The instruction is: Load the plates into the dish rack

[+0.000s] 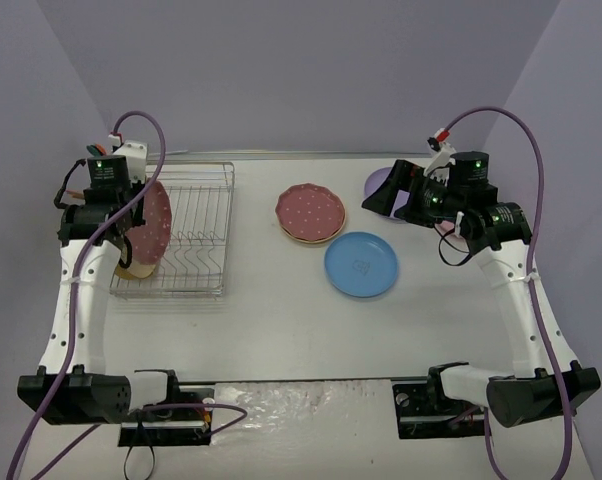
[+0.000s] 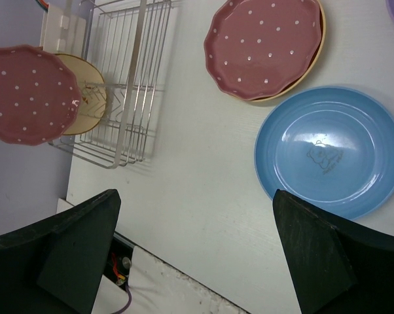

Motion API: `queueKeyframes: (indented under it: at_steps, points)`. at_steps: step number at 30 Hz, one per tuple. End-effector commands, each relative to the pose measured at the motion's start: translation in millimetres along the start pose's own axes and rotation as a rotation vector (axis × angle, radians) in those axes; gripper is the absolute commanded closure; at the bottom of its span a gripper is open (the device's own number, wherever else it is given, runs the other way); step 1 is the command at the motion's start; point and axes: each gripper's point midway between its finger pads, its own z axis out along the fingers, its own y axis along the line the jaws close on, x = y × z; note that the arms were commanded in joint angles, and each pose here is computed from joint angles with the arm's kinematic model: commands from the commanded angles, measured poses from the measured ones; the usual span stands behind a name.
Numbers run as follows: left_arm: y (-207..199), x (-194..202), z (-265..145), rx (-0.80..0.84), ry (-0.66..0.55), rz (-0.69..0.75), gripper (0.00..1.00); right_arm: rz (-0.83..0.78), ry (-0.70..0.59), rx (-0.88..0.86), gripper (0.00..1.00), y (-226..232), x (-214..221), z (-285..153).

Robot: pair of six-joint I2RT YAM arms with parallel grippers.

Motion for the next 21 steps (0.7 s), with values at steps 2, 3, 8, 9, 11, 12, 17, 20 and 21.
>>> queueKeyframes:
  at_steps: [2,3,8,9,11,12,17,20,21]
  points:
    - [51.3,-58.9,-17.0,-0.175,-0.195,0.042,1.00,-0.045,-0.007,-0.045,0.00,5.6,-0.3,4.4]
    - [52.7,-57.7,-12.9,-0.180,-0.184,0.054,1.00,-0.047,-0.004,-0.044,0.00,4.7,0.2,5.3]
    - [58.8,-49.4,7.7,-0.211,-0.121,0.087,1.00,-0.033,0.020,-0.045,0.00,1.5,5.3,10.8]
    - [58.9,-47.9,10.9,-0.213,-0.109,0.092,1.00,-0.027,0.029,-0.048,0.00,0.9,7.3,12.3]
    - [56.6,-47.7,16.0,-0.205,-0.107,0.095,1.00,-0.022,0.040,-0.049,0.00,-1.1,10.2,15.3]
    - [54.7,-45.5,20.5,-0.201,-0.100,0.095,1.00,-0.019,0.045,-0.045,0.00,-2.9,11.6,17.0]
    - [53.5,-37.3,35.3,-0.218,-0.067,0.091,1.00,-0.025,0.050,-0.042,0.00,-5.5,12.6,20.1]
    - [52.1,-31.4,43.8,-0.225,-0.047,0.083,1.00,-0.023,0.059,-0.029,0.00,-10.7,15.6,24.0]
    - [52.2,-29.3,46.4,-0.229,-0.041,0.078,1.00,-0.021,0.061,-0.028,0.00,-11.5,16.2,24.8]
